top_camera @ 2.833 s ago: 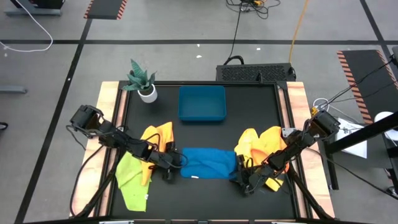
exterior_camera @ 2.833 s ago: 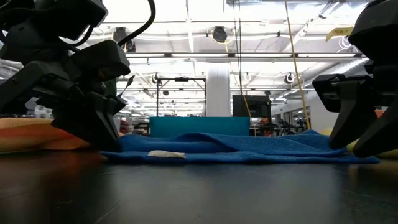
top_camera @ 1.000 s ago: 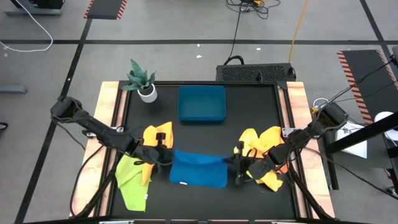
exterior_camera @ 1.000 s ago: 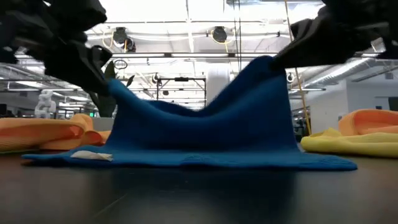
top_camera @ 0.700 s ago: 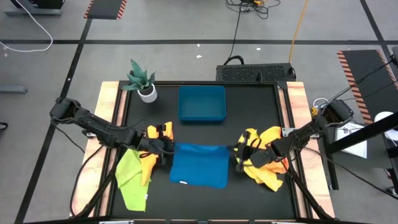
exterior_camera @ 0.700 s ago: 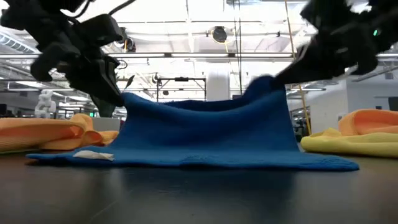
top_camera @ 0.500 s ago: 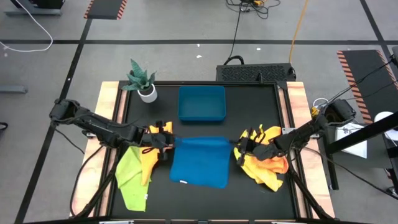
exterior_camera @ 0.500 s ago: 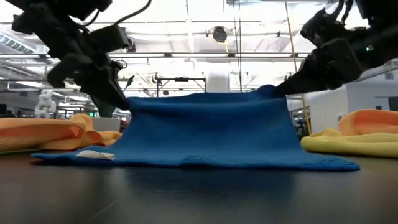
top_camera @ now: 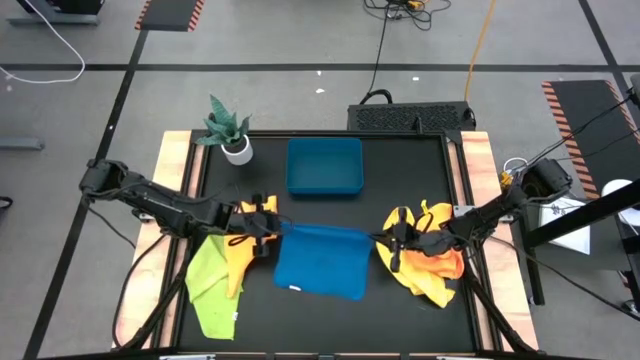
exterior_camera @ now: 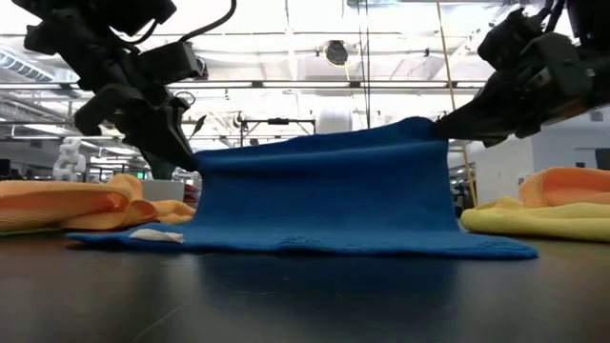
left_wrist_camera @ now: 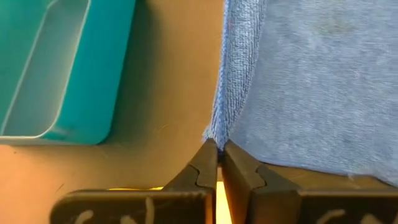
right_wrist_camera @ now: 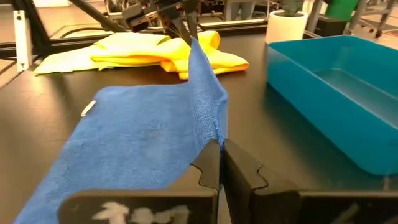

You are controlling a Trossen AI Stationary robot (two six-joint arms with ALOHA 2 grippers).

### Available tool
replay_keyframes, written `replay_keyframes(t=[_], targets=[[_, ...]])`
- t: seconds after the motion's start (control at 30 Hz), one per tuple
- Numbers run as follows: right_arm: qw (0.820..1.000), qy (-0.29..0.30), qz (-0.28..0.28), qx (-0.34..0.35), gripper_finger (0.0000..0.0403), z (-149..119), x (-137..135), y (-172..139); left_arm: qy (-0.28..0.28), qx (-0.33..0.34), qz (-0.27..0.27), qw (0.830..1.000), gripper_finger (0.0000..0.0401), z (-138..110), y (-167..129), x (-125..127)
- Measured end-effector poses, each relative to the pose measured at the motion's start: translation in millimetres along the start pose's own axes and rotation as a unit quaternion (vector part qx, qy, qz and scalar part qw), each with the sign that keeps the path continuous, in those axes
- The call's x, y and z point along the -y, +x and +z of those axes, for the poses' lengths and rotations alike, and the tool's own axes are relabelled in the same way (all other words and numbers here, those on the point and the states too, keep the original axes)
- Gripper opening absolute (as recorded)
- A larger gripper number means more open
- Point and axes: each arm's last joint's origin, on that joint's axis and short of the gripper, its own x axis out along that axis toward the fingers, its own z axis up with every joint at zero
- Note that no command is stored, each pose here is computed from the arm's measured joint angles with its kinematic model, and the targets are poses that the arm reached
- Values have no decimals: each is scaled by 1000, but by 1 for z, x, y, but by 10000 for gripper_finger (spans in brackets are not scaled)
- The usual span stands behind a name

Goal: Fold microfiber towels
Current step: Fold the blue microfiber cloth

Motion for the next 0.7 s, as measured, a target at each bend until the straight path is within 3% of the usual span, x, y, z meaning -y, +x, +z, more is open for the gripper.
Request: replay_keyframes(t=[0.7], targets=[[996,10,91,13,0,-8,-32,-16,42,49,-57,996,14,2,-14,51]])
